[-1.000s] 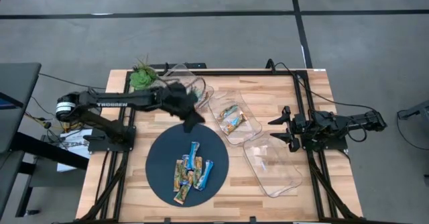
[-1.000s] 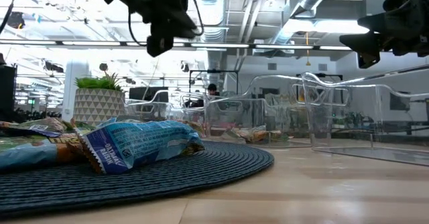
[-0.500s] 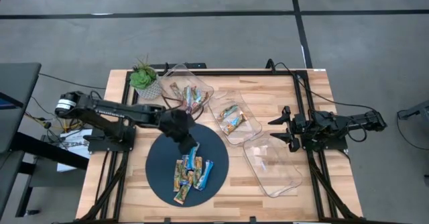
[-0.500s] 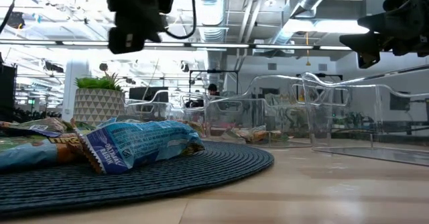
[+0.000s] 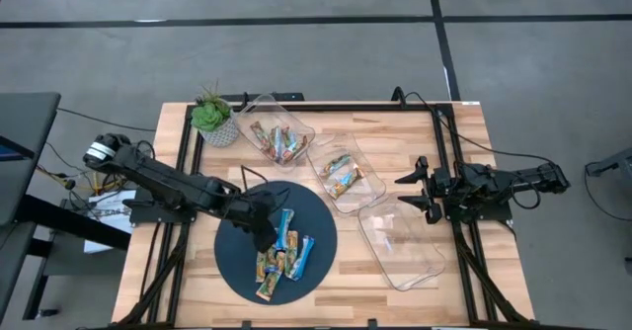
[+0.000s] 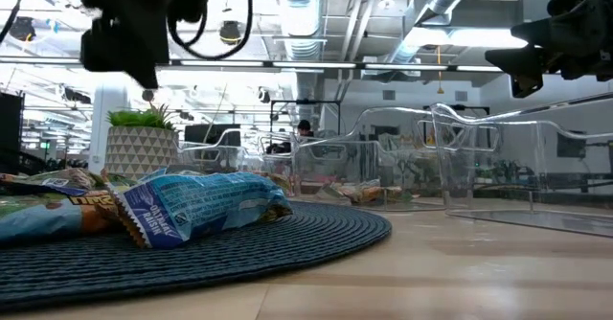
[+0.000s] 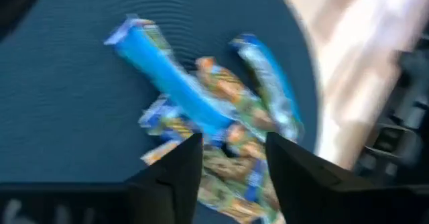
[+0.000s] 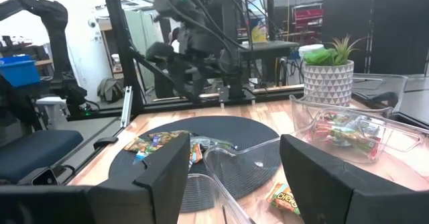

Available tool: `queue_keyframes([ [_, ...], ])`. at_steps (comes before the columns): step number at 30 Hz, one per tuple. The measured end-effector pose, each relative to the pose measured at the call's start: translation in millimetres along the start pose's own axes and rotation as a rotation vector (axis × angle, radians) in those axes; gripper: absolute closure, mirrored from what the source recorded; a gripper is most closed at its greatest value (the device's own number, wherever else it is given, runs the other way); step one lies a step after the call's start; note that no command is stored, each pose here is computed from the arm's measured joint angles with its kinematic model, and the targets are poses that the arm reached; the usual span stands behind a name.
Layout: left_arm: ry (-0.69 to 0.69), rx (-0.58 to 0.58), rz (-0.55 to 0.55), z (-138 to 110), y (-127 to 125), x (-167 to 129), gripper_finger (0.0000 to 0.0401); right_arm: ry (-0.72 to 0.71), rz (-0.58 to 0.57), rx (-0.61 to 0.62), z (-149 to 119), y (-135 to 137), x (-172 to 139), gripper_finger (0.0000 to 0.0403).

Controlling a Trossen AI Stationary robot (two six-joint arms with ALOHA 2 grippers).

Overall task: Pick and place Granola Bars by type
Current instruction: Put the blue granola bar into the bottom transparent bin

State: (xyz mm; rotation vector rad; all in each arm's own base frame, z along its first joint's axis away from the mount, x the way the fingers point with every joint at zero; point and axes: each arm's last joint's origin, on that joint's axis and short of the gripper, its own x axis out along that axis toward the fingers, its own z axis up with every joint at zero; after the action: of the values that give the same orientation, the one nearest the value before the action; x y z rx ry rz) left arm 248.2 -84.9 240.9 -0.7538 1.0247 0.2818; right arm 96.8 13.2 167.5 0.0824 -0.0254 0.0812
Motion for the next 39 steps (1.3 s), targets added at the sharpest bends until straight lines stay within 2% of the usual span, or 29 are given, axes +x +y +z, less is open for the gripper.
queue_keyframes([
  [5,0.014,-0.057,0.088,4,4,23,0.0188,-0.003,0.001,0.0,0,0,0,0.0179],
  [9,0.019,-0.063,0.11,8,4,45,0.017,-0.002,0.001,0.0,0,0,0,0.0179],
  [16,0.035,-0.058,0.147,11,8,73,0.0168,-0.002,0.001,0.0,0,0,0,0.0179],
  [28,-0.008,-0.117,0.159,25,16,80,0.0168,0.0,0.0,0.0,0,0,0,0.0179],
  [39,0.073,-0.15,0.176,28,24,100,0.0168,-0.005,0.001,0.0,1,0,0,0.0179],
])
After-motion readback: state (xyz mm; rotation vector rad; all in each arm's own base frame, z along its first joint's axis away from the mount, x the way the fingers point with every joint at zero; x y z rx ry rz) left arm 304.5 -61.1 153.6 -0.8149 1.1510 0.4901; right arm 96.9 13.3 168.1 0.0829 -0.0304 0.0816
